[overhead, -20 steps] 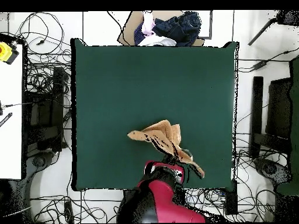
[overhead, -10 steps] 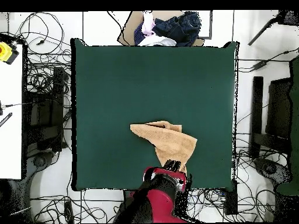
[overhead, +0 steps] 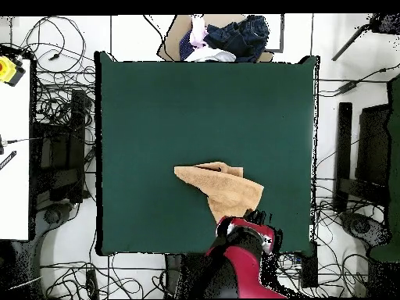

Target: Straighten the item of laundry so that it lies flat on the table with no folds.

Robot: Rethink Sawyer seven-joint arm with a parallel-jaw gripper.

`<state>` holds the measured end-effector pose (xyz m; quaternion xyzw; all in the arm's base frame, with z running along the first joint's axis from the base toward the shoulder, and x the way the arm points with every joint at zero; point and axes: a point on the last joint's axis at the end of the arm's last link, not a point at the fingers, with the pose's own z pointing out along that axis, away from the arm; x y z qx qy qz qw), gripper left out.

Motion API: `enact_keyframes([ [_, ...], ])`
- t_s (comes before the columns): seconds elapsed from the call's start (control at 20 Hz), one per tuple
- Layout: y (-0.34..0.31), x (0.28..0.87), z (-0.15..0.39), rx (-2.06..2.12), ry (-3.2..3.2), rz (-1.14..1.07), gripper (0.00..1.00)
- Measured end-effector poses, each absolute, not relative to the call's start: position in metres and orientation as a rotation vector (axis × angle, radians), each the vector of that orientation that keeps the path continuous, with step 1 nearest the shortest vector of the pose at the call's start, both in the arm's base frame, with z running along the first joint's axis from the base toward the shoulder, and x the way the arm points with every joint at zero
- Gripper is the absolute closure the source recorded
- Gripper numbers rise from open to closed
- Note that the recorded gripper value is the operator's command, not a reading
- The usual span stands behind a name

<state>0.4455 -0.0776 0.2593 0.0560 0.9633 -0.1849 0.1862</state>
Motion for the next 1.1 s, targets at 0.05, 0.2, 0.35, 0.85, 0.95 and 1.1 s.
enact_keyframes([
  [0.05,-0.083,0.448,0.255,0.166,2.713,-0.521,1.0],
  [0.2,-0.094,0.455,0.241,0.169,2.702,-0.522,1.0],
  [0.35,-0.099,0.467,0.221,0.145,2.668,-0.513,1.0],
  [0.85,-0.09,0.486,0.174,0.077,2.622,-0.448,1.0],
  [0.95,-0.09,0.485,0.165,0.077,2.627,-0.433,0.0],
  [1.1,-0.089,0.486,0.159,0.075,2.629,-0.424,0.0],
])
